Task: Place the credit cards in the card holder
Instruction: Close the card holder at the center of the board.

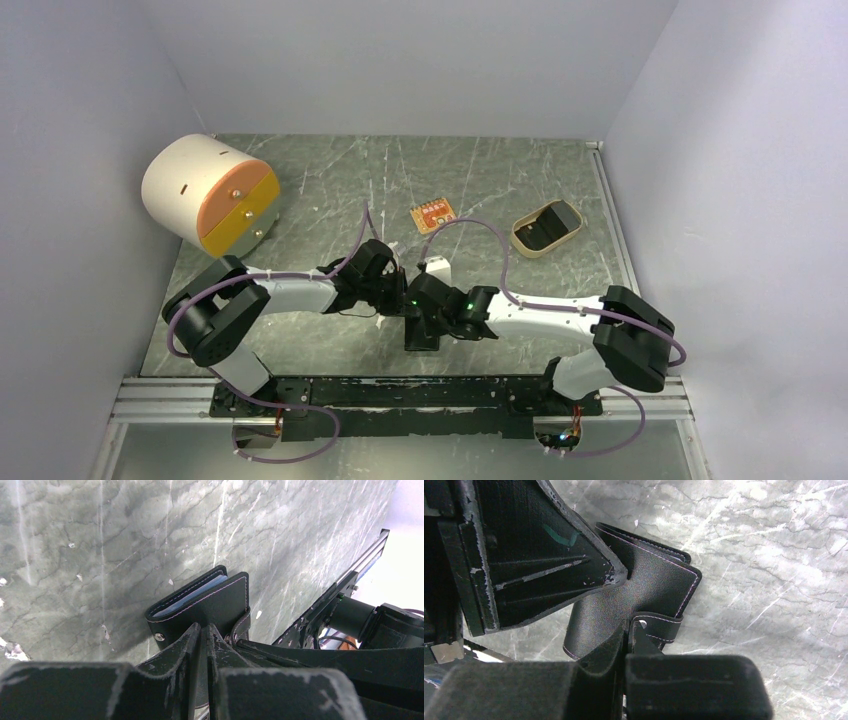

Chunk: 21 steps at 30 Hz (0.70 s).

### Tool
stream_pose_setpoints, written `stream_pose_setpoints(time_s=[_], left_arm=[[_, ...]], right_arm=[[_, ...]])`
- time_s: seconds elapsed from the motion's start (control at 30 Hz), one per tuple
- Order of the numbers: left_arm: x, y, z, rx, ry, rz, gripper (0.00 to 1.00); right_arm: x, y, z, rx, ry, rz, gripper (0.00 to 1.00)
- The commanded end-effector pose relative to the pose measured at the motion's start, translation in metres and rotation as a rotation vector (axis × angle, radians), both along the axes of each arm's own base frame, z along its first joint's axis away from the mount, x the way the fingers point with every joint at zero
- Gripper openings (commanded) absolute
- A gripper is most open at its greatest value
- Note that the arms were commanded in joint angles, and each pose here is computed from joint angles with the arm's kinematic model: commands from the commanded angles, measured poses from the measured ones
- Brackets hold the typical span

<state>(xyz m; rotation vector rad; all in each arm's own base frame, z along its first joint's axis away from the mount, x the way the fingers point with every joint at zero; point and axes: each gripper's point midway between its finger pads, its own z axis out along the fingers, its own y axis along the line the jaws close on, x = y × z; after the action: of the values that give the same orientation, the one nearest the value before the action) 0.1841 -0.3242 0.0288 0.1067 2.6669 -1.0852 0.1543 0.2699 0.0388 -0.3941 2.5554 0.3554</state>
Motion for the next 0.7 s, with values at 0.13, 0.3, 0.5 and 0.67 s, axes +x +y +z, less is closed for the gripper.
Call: stream_pose_setpoints(time_s=[0.13, 0.3, 0.5, 0.67], left_arm=[[-0.012, 0.009, -0.014, 0.047, 0.037, -0.021, 0.16], [-0.012, 0.009, -0.013, 0.050, 0.037, -0.024, 0.16], [-0.011, 0.008, -0.012, 0.050, 0.034, -0.025, 0.16], [-0.011, 0.009, -0.012, 0.051, 0.034, -0.023, 0.16]], right_arm=[[-0.001, 0.004, -0.007, 0.007, 0.005, 0.016, 0.00], [-0.001, 0.002, -0.015, -0.006, 0.013, 0.014, 0.00], [-0.002, -0.001, -0.021, -0.017, 0.021, 0.013, 0.00], [-0.003, -0.005, -0.026, -0.014, 0.033, 0.009, 0.00]])
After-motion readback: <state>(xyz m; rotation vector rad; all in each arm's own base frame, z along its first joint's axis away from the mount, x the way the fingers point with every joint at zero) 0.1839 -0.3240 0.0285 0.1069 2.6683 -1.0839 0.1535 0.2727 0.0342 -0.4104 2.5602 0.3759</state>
